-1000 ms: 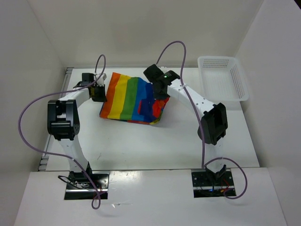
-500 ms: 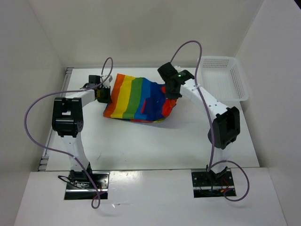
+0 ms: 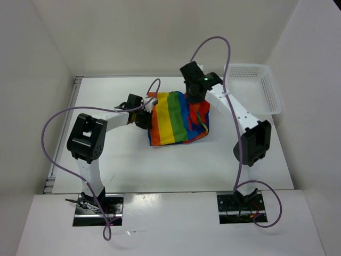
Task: Fold and stack the shorts
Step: Fold the shorts
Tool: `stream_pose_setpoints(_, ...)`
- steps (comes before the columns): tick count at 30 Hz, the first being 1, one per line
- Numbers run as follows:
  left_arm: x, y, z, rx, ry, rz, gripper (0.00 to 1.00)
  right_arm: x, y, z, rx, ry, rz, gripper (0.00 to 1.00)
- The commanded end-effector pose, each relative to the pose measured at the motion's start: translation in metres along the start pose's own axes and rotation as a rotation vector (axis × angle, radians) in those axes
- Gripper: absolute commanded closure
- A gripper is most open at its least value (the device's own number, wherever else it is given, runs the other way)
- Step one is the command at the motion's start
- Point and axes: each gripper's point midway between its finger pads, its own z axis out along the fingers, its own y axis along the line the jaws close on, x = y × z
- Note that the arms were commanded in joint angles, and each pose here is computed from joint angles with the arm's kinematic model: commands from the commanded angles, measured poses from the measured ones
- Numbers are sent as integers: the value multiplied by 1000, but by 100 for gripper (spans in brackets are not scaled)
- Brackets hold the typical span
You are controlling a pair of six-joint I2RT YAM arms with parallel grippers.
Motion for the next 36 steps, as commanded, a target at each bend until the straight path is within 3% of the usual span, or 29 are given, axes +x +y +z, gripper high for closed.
stream_pose_setpoints(1, 57, -9, 11, 44, 181, -56, 88, -25, 56, -4, -95, -67, -14, 100)
stream_pose_setpoints(9, 49, -11, 11, 51, 152, -46, 88, -1, 138, 18, -158, 31, -80, 100)
stream_pose_setpoints(20, 40, -6, 8, 60, 117, -52, 88, 27, 143, 19, -230, 66, -110, 100)
stream_pose_setpoints(23, 36, -5, 6, 73, 104, -58, 88, 28, 154, 23, -272, 65, -85, 80)
stream_pose_setpoints(25, 35, -2, 5, 78, 99, -67, 88, 31, 160, 21, -315, 70, -81, 37)
stream_pose_setpoints(28, 31, -2, 5, 77, 91, -63, 88, 17, 175, 0, -434, 8, -41, 19)
stream_pose_setpoints(33, 29, 1, 6, 81, 87, -71, 88, -7, 172, -33, -530, -111, 50, 20)
stream_pose_setpoints(36, 25, 1, 5, 80, 79, -67, 88, -13, 147, -33, -490, -134, 92, 34)
